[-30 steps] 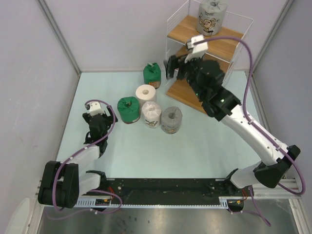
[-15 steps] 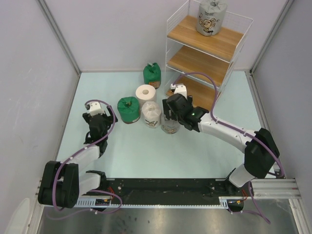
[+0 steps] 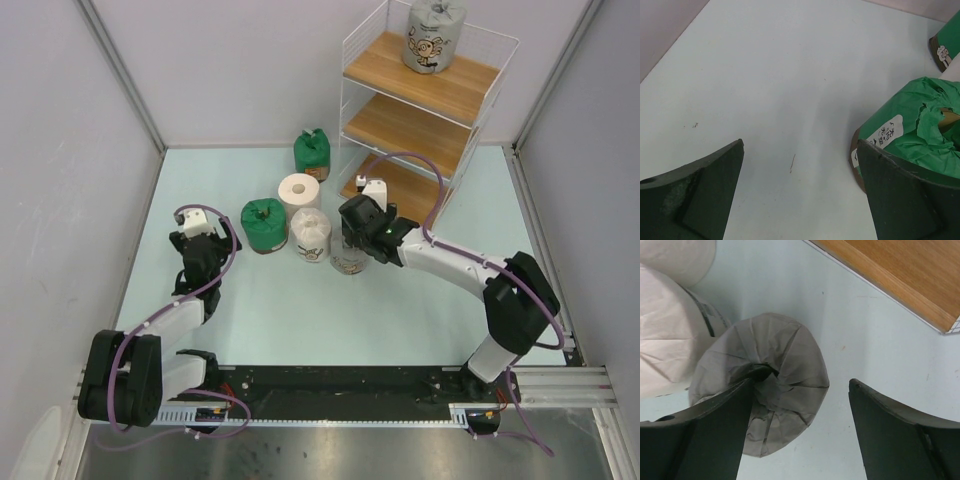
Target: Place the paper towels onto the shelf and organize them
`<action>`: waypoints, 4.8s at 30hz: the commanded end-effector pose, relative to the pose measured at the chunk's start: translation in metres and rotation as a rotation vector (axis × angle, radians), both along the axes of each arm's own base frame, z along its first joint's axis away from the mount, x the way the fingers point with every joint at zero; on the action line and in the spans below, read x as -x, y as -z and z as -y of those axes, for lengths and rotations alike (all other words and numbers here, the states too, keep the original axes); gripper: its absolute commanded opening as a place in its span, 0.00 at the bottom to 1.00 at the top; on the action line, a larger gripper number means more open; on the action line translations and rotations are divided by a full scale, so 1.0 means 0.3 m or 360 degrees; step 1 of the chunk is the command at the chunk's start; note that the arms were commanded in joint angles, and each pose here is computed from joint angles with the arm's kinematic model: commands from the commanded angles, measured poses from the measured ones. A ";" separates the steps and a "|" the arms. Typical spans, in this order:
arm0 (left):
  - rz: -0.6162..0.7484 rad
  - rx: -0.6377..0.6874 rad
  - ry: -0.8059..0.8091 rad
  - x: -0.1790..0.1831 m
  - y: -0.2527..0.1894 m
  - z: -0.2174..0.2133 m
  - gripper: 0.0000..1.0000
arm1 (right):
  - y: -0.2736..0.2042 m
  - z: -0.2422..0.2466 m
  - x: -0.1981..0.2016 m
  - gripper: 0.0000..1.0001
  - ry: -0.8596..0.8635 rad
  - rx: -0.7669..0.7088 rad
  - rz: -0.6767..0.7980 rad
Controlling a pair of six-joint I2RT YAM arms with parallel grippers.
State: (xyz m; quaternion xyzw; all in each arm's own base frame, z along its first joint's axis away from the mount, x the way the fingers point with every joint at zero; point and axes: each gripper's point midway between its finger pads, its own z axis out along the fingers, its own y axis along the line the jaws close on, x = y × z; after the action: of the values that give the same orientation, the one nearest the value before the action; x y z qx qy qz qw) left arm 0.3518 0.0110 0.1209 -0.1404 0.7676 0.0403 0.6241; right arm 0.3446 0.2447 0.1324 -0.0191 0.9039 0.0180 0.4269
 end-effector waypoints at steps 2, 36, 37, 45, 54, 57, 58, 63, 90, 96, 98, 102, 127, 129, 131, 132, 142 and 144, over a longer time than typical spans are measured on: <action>0.0072 -0.0005 0.0033 -0.035 -0.060 0.014 1.00 | 0.061 0.034 -0.015 0.74 0.0095 -0.0002 -0.0074; 0.0074 -0.0007 0.0031 -0.033 -0.062 0.013 1.00 | -1.424 0.489 0.098 0.31 0.0258 -0.0473 0.1336; 0.0079 -0.0007 0.0031 -0.033 -0.065 0.013 1.00 | -1.458 0.520 0.085 0.31 0.0295 -0.0465 0.1376; 0.0074 -0.0007 0.0033 -0.034 -0.062 0.014 1.00 | -1.563 0.602 -0.062 0.30 0.0454 -0.0418 0.1445; 0.0077 -0.0006 0.0033 -0.037 -0.064 0.014 1.00 | -1.532 0.655 -0.199 0.30 0.0565 -0.0310 0.1408; 0.0077 -0.0006 0.0033 -0.036 -0.064 0.014 1.00 | -1.510 0.682 -0.226 0.30 0.0615 -0.0301 0.1389; 0.0077 -0.0006 0.0033 -0.036 -0.064 0.014 1.00 | -1.509 0.686 -0.228 0.30 0.0627 -0.0308 0.1388; 0.0074 -0.0007 0.0033 -0.038 -0.064 0.014 1.00 | -1.495 0.716 -0.233 0.30 0.0713 -0.0316 0.1381; 0.0052 -0.0008 0.0038 -0.041 -0.054 0.017 1.00 | -1.441 0.714 -0.377 0.61 0.0485 -0.0641 0.1326; 0.0050 -0.0008 0.0038 -0.040 -0.051 0.016 1.00 | -1.506 0.691 -0.353 0.62 0.0382 -0.0700 0.1492; 0.0052 -0.0009 0.0036 -0.040 -0.053 0.015 1.00 | -1.543 0.691 -0.332 0.62 0.0359 -0.0730 0.1592; 0.0055 -0.0008 0.0036 -0.038 -0.054 0.015 1.00 | -1.606 0.688 -0.335 0.62 0.0328 -0.0758 0.1722; 0.0054 -0.0010 0.0041 -0.042 -0.056 0.017 1.00 | -1.383 0.083 0.010 0.72 -0.0395 -0.0505 0.1634; 0.0052 -0.0010 0.0041 -0.040 -0.053 0.017 1.00 | -1.269 0.033 -0.010 0.72 -0.0419 -0.0432 0.1500; 0.0052 -0.0010 0.0041 -0.041 -0.053 0.017 1.00 | -1.124 -0.038 -0.040 0.74 -0.0473 -0.0349 0.1345; 0.0049 -0.0010 0.0043 -0.041 -0.052 0.018 1.00 | -1.054 -0.066 -0.046 0.74 -0.0518 -0.0305 0.1249; 0.0054 -0.0009 0.0043 -0.045 -0.056 0.019 1.00 | -0.340 -0.283 -0.075 0.77 -0.0678 -0.0018 0.0388; 0.0054 -0.0009 0.0043 -0.044 -0.056 0.018 1.00 | -0.223 -0.295 -0.065 0.77 -0.0644 -0.0030 0.0259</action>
State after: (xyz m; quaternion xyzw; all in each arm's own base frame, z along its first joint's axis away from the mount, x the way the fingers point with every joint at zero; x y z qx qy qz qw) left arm 0.3541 0.0096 0.1176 -0.1371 0.7731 0.0397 0.6180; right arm 0.3737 0.3348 0.2356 -0.2257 0.8079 0.1091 0.5333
